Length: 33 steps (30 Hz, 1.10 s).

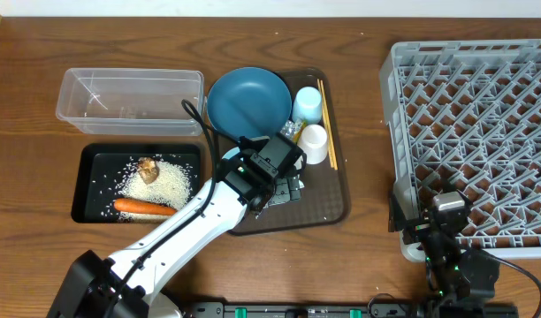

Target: Sort waste into correct bins and load items into the dishwasher rack

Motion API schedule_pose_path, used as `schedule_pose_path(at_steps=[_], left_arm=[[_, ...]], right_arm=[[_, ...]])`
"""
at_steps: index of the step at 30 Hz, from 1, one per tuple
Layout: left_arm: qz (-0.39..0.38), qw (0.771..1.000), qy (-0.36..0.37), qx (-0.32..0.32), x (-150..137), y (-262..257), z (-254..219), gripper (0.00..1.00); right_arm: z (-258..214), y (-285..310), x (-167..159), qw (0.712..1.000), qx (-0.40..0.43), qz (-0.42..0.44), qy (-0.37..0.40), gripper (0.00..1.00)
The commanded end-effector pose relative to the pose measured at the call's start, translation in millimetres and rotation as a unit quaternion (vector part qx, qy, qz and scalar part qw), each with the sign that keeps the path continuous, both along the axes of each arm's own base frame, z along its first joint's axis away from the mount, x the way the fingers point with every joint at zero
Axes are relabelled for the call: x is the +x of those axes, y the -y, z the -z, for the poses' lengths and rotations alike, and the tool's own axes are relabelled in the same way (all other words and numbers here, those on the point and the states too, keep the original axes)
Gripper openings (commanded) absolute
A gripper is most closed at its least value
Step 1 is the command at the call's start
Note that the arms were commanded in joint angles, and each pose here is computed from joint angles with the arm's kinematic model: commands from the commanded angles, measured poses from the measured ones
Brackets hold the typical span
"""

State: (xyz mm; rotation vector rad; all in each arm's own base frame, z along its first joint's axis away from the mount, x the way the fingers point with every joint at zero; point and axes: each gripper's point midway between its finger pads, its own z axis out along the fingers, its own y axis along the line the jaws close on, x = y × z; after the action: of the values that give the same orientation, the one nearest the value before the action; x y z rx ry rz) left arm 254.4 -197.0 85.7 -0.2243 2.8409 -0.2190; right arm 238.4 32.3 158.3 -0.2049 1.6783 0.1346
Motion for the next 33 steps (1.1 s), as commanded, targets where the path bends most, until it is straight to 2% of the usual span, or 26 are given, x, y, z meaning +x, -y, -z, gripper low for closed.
schedule_pose_path(at_steps=[1,13,21,25,33], left_arm=[[0.002,1.0,0.008,0.013,3,-3,0,0.98],[0.003,1.0,0.003,0.016,1,-6,0,0.98],[-0.034,0.998,0.053,-0.022,14,-29,-41,0.98],[-0.055,0.995,0.077,-0.018,13,-57,-63,0.98],[-0.198,0.976,0.093,0.017,3,-154,-89,0.98]], right_arm=[[1,0,0,1.0,-0.006,-0.001,0.001,0.99],[1,0,0,1.0,-0.006,-0.001,0.001,0.99],[1,0,0,1.0,-0.006,-0.001,0.001,0.99],[1,0,0,1.0,-0.006,-0.001,0.001,0.99],[1,0,0,1.0,-0.006,-0.001,0.001,0.99]])
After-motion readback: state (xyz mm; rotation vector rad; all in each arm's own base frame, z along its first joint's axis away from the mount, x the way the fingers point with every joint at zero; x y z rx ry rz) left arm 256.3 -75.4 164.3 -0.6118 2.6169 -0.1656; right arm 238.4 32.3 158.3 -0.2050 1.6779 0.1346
